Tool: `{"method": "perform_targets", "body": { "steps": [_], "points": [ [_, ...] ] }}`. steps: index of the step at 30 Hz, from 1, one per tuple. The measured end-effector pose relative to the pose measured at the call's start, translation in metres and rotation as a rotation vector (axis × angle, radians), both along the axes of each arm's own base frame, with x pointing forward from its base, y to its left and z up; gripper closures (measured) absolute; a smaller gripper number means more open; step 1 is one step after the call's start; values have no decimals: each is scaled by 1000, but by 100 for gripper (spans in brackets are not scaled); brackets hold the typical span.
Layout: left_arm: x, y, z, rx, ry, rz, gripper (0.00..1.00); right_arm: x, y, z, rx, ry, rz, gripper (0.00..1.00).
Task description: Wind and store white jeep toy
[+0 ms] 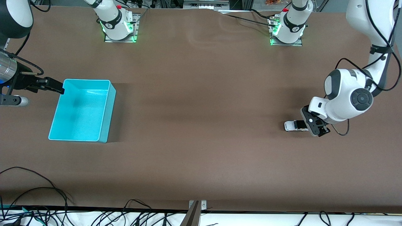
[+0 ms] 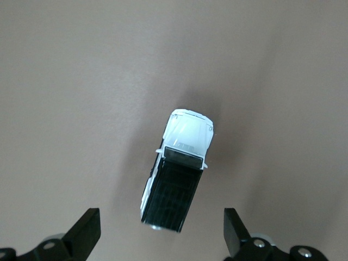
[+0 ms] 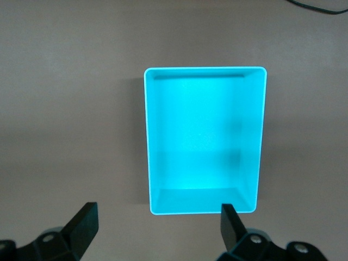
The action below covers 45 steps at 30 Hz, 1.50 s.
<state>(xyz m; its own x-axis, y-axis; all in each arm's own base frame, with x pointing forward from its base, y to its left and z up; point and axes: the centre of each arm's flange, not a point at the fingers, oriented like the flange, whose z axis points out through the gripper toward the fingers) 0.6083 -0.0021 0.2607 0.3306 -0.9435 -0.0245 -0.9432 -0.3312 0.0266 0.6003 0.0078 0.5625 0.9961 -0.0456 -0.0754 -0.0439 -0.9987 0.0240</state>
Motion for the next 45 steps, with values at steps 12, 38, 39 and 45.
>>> {"method": "perform_targets", "body": {
  "steps": [12,38,39,45],
  "points": [
    [-11,0,-36,-4,-63,-114,0,0,1,0,2,0,1,0],
    [-13,-6,-63,-9,-44,-236,48,0,1,1,3,-1,2,0],
    [-13,-7,-63,-10,-44,-248,48,0,1,1,3,-2,1,0],
    [-13,-13,-63,-12,-44,-283,48,-1,1,1,3,-2,2,0]
  ]
}}
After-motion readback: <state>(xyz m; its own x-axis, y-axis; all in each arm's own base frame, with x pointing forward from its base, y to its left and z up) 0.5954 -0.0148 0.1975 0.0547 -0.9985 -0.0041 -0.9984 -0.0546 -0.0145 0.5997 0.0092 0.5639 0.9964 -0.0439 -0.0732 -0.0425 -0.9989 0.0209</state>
